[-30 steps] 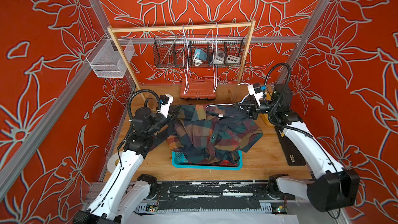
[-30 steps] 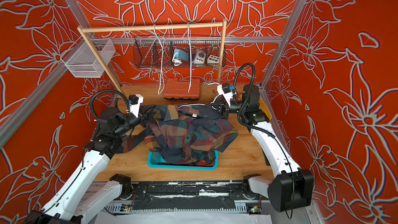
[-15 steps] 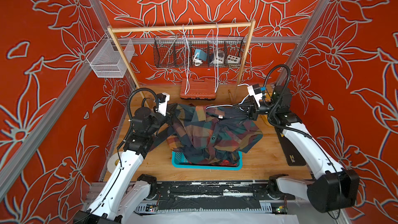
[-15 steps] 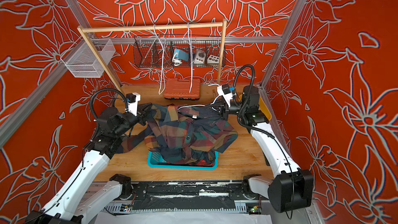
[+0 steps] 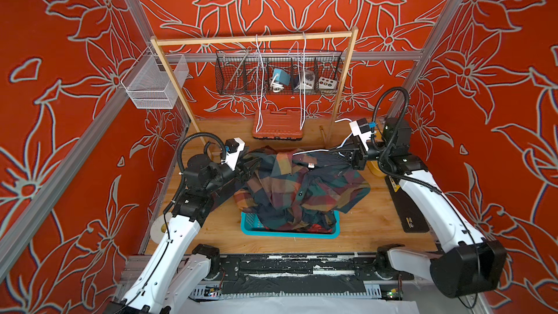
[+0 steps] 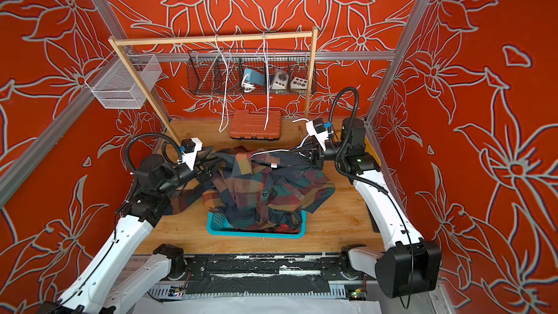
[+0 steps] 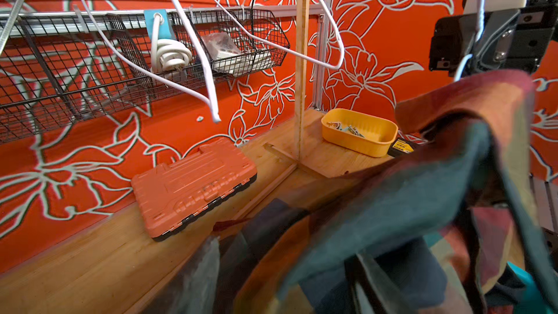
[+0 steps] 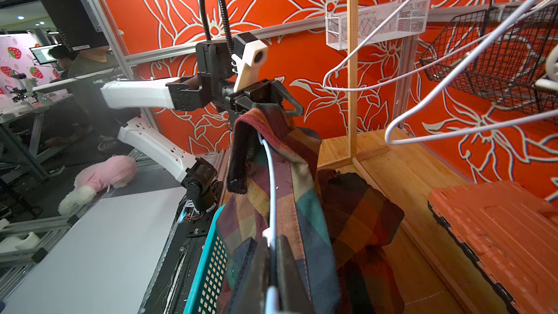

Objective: Remove the clothespins securing long-sleeve shirts to the hanger
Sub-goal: Remove the long-sleeve shirt from the hanger.

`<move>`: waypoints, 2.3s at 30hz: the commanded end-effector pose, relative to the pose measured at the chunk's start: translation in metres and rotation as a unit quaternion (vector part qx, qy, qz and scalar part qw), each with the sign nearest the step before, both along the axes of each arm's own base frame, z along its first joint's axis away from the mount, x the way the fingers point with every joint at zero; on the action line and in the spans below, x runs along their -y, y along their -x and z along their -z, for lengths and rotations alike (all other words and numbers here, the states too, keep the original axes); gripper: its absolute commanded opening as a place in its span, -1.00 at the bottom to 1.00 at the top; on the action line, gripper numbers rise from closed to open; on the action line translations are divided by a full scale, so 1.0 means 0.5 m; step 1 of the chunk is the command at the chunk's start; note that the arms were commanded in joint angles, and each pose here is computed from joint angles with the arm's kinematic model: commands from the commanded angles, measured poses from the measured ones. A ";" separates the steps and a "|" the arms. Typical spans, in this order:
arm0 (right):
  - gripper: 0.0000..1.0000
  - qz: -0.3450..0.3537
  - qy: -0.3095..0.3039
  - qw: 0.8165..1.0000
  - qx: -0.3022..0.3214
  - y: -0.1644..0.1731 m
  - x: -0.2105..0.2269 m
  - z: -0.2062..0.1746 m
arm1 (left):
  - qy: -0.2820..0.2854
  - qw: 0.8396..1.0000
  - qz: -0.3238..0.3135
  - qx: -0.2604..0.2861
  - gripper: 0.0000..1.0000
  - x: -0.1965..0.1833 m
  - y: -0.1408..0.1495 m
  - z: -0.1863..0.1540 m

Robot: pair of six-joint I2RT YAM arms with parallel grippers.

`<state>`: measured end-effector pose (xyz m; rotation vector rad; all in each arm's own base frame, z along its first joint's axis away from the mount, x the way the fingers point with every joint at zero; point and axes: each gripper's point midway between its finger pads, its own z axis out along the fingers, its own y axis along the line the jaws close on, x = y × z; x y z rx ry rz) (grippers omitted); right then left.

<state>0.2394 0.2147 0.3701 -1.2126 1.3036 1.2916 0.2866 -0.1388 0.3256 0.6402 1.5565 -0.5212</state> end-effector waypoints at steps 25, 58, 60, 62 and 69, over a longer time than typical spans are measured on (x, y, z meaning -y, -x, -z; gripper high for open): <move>-1.00 0.030 -0.006 0.999 0.021 -0.015 0.016 -0.032 | 0.006 0.983 -0.178 -0.052 -1.00 -0.098 -0.091 0.034; -1.00 0.048 -0.004 0.999 -0.002 -0.048 0.038 -0.009 | 0.052 0.998 -0.021 -0.009 -0.12 -0.040 0.008 -0.015; -1.00 0.045 -0.004 0.999 -0.005 -0.049 0.037 -0.008 | 0.045 0.999 0.007 0.015 0.10 -0.020 0.034 -0.019; -1.00 0.044 -0.004 0.999 -0.007 -0.049 0.036 -0.007 | 0.036 0.999 0.028 0.016 0.22 -0.003 0.046 -0.013; -1.00 0.027 -0.005 1.000 0.000 -0.030 0.022 -0.014 | 0.012 0.999 0.044 0.027 0.24 0.020 0.039 -0.027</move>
